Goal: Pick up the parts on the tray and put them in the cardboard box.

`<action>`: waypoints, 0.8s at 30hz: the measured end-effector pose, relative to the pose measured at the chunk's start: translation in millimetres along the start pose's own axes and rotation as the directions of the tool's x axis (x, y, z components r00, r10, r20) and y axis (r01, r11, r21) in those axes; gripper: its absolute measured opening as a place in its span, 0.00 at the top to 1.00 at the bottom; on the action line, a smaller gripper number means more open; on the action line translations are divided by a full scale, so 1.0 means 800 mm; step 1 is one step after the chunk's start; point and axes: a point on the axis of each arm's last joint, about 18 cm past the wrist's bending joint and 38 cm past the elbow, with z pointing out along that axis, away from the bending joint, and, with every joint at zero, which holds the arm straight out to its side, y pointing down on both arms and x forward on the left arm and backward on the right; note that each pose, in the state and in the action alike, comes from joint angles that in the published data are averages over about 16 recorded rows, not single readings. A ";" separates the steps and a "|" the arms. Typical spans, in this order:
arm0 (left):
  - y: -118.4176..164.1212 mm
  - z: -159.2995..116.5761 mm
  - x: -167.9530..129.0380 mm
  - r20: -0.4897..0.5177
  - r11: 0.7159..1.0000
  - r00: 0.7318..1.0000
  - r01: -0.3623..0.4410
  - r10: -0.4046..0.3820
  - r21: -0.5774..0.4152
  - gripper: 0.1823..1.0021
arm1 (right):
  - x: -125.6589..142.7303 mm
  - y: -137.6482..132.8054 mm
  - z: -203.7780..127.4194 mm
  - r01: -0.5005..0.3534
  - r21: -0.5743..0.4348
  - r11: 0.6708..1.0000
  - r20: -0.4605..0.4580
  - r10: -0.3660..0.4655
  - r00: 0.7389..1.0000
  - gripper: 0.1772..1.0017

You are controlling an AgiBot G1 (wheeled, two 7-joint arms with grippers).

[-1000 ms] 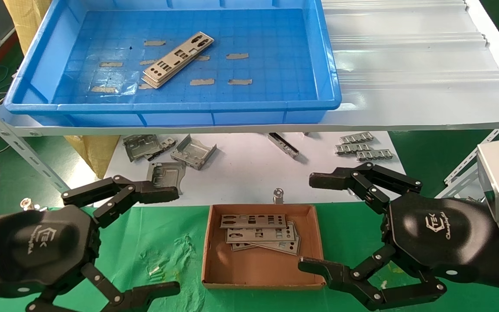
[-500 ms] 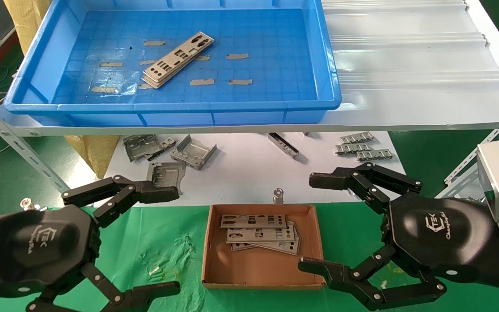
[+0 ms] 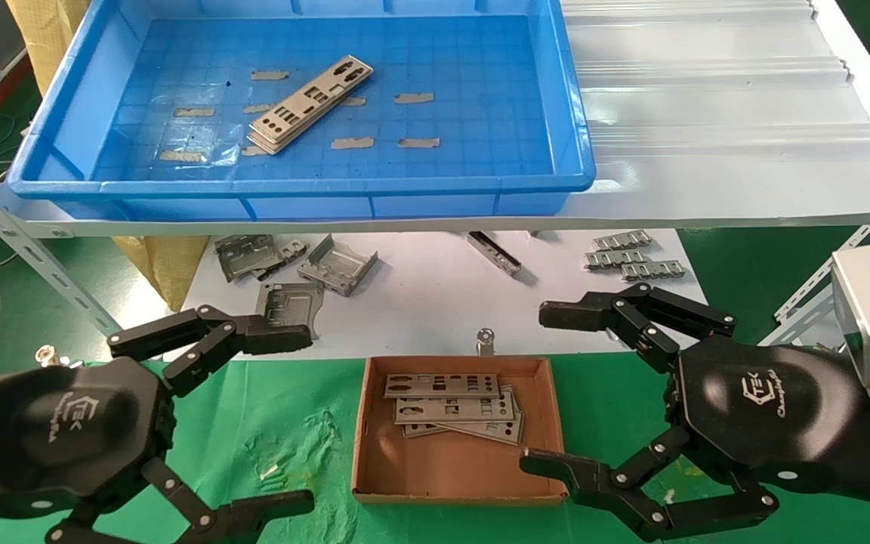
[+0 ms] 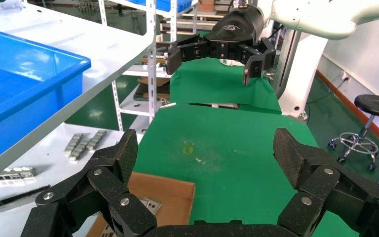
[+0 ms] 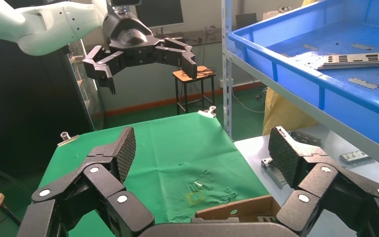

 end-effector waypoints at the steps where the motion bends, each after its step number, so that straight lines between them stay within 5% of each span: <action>1: 0.000 0.000 0.000 0.000 1.000 1.000 0.000 0.000 0.000 0.00 | 0.000 0.000 0.000 0.000 0.000 1.000 0.000 0.000 1.000 0.00; 24: 0.000 0.000 0.000 0.000 1.000 1.000 0.000 0.000 0.000 0.00 | 0.000 0.000 0.000 0.000 0.000 1.000 0.000 0.000 1.000 0.00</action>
